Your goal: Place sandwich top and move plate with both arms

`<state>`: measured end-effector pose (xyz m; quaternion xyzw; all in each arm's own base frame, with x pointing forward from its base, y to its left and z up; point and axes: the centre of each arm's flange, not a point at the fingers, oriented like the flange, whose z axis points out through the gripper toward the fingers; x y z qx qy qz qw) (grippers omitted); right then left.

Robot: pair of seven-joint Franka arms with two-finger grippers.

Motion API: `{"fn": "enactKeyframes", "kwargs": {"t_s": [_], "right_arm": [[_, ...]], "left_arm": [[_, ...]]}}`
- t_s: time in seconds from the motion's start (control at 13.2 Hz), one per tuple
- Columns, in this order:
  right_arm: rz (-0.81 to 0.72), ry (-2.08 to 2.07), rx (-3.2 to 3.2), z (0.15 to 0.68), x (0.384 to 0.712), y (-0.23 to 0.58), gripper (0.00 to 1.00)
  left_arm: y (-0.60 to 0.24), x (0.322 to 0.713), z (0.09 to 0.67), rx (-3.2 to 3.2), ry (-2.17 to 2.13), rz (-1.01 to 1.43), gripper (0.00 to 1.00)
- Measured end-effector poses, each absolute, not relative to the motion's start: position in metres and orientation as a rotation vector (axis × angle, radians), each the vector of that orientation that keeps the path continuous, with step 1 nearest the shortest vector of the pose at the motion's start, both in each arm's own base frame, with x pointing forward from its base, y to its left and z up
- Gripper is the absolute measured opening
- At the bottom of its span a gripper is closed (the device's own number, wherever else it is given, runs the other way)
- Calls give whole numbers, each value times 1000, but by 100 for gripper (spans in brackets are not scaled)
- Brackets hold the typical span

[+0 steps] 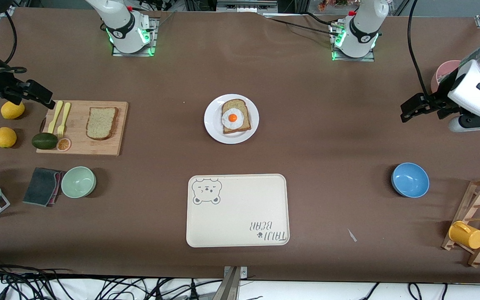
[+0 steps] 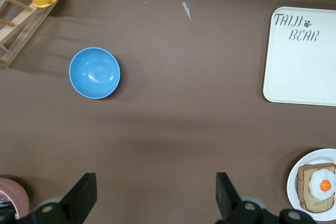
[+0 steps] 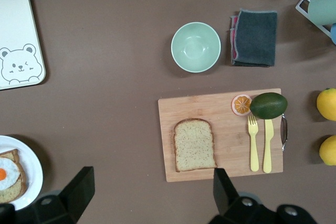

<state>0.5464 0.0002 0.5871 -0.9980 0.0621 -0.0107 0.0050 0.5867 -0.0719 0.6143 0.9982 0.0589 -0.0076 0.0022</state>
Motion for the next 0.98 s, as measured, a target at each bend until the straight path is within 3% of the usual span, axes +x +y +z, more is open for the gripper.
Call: {"fn": "enactKeyframes", "kwargs": {"t_s": [0.98], "right_arm": [[-31, 151, -3128, 587, 546, 0, 100]], "left_arm": [[-72, 587, 614, 3132, 185, -24, 100]]}}
